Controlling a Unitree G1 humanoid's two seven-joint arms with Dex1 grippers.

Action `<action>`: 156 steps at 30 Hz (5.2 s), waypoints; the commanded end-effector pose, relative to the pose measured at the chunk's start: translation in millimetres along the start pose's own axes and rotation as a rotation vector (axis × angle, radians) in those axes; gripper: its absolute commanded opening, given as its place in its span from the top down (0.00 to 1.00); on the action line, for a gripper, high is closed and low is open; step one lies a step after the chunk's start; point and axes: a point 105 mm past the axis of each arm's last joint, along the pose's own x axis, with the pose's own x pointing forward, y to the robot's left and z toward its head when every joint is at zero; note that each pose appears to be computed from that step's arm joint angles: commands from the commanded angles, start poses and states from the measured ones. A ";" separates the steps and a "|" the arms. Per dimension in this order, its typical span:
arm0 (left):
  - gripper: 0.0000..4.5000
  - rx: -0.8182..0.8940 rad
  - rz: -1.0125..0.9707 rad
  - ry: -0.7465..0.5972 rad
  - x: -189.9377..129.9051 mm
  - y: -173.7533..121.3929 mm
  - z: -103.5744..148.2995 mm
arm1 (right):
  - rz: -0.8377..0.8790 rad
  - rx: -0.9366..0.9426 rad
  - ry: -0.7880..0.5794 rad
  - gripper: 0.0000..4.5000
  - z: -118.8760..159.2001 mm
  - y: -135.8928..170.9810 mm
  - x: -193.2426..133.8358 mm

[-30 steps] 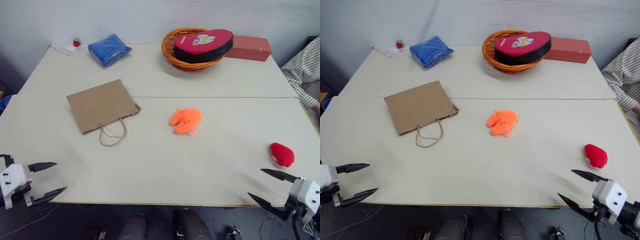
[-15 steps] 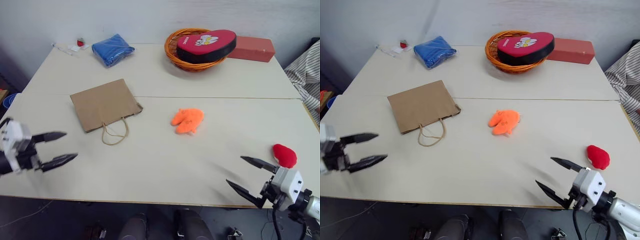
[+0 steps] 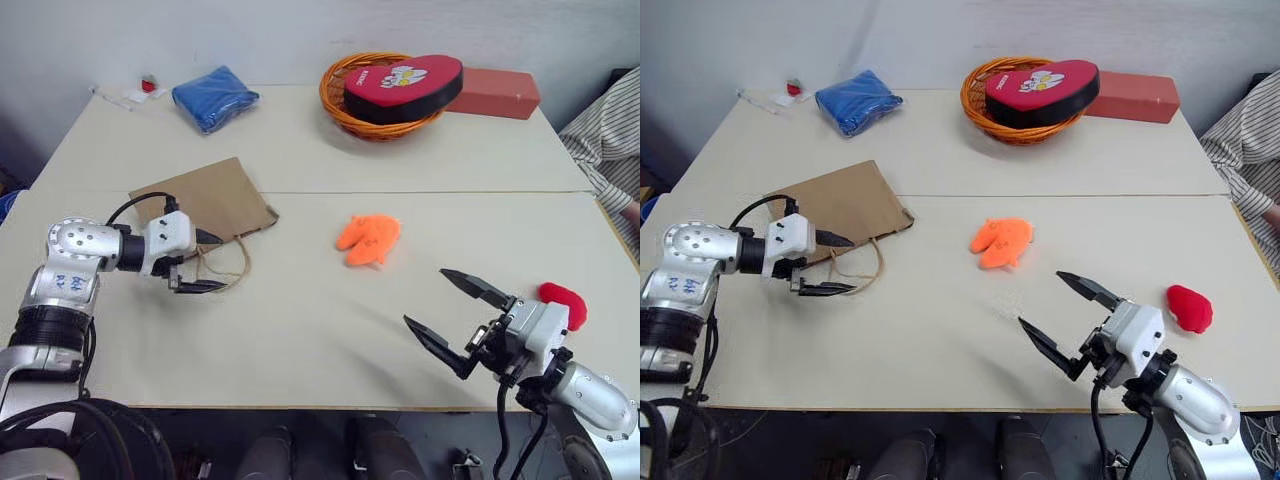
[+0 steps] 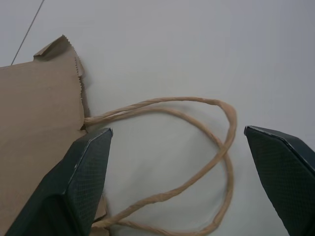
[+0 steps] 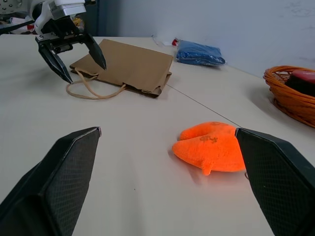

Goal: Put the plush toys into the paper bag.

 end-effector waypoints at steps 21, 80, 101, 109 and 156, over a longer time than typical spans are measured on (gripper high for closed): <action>0.99 -0.037 -0.233 -0.489 14.6 -8.5 89.5 | 0.001 0.029 0.074 0.04 2.9 2.9 -9.9; 1.00 -0.368 -0.313 -0.798 -22.6 -28.0 160.0 | 0.430 -0.013 0.315 1.00 -104.9 67.5 163.7; 1.00 -0.390 -0.307 -0.785 -2.4 -39.4 148.5 | 0.382 0.137 -0.008 0.49 -14.3 27.1 95.1; 1.00 -0.383 -0.322 -0.784 -2.9 -41.8 149.5 | 0.000 0.201 0.053 0.00 -18.8 -25.8 0.8; 1.00 -0.381 -0.315 -0.794 6.5 -40.8 148.3 | -0.085 0.464 0.126 1.00 -14.9 -75.3 74.9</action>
